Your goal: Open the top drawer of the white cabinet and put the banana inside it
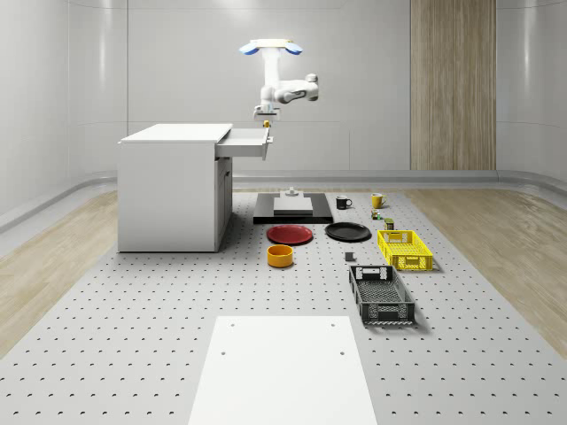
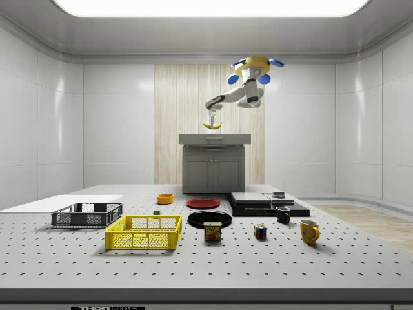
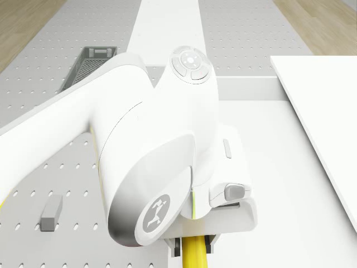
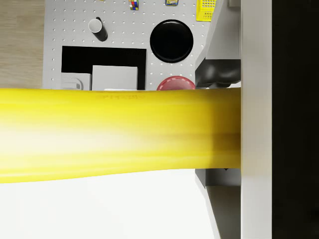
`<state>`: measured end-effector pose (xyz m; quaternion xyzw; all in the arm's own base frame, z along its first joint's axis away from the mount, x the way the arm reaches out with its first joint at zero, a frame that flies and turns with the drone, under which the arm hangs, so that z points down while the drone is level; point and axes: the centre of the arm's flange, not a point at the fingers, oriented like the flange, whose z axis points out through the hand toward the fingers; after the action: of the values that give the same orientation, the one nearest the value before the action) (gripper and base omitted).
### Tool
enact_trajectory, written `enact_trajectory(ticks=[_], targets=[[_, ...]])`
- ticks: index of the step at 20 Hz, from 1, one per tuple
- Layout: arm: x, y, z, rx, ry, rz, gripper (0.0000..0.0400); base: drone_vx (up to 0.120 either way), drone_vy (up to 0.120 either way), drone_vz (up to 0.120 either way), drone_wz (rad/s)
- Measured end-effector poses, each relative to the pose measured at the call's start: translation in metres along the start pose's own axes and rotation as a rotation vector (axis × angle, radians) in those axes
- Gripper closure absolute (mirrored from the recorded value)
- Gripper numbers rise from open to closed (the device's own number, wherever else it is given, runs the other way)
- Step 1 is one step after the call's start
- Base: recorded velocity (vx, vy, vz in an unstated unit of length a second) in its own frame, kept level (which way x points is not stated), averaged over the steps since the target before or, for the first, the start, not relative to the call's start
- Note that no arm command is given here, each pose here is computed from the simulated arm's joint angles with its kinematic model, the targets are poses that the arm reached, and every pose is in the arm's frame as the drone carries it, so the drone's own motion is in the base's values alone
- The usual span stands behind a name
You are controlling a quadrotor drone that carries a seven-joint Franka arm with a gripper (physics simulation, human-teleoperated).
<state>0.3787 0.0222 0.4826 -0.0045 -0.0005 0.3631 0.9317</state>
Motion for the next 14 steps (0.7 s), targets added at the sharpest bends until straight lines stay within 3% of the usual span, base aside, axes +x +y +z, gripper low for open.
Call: enact_trajectory(ticks=[14], targets=[[0.0000,0.0000,0.0000,0.000,0.000,0.000,0.0210,0.000,-0.120,0.000,0.000]])
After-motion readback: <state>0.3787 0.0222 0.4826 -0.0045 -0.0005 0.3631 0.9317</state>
